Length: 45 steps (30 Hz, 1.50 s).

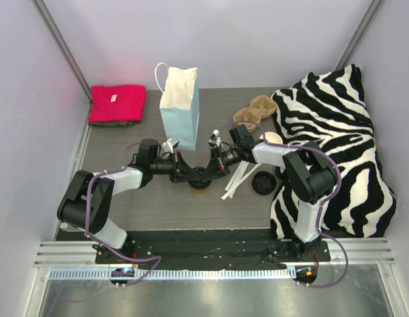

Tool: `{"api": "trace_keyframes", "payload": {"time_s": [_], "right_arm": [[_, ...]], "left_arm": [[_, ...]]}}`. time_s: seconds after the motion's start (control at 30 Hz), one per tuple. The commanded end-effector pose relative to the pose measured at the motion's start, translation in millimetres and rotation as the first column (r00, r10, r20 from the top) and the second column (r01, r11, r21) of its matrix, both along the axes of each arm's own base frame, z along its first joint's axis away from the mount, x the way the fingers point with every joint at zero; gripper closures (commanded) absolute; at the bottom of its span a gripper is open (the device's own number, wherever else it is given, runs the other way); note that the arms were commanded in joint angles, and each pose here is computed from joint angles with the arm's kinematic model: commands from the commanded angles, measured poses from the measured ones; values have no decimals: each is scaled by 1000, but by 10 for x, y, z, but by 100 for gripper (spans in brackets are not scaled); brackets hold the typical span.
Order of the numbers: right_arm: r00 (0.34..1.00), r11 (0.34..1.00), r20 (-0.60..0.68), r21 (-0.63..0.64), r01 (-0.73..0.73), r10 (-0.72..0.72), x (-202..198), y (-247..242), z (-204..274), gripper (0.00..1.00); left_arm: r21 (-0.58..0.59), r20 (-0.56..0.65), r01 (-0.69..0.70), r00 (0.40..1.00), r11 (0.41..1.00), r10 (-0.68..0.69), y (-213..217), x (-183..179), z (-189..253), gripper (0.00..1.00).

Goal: Pack the takeout coffee

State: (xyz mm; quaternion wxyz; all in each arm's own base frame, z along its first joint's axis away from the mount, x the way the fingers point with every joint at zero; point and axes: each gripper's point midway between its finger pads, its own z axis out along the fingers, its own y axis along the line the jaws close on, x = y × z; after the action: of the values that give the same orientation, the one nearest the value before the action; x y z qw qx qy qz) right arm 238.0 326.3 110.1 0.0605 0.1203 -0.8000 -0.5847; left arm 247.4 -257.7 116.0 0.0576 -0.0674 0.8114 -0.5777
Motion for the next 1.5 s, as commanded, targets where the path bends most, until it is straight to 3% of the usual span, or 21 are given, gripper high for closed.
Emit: {"api": "trace_keyframes", "payload": {"time_s": [0.0, 0.67, 0.83, 1.03, 1.27, 1.47], "right_arm": [[987, 930, -5, -336, 152, -163, 121, -274, -982, 99], [988, 901, 51, -406, 153, -145, 146, -389, -1043, 99], [992, 929, 64, -348, 128, -113, 164, -291, -877, 99], [993, 988, 90, -128, 90, -79, 206, -22, -173, 99], [984, 995, 158, 55, 80, -87, 276, 114, 562, 97], [977, 992, 172, 59, 116, -124, 398, 172, 645, 96]], "left_arm": [[227, -161, -95, 978, 969, 133, 224, -62, -728, 100], [270, -292, -104, 938, 957, 184, 347, -193, -1055, 100], [181, -203, -95, 970, 979, 132, 257, -83, -767, 100], [-1, -38, -81, 996, 997, 81, 65, 24, -85, 100], [-81, 68, -43, 997, 996, 49, 33, -82, 385, 100], [-82, 92, -16, 995, 997, 24, -44, -195, 473, 100]]}}
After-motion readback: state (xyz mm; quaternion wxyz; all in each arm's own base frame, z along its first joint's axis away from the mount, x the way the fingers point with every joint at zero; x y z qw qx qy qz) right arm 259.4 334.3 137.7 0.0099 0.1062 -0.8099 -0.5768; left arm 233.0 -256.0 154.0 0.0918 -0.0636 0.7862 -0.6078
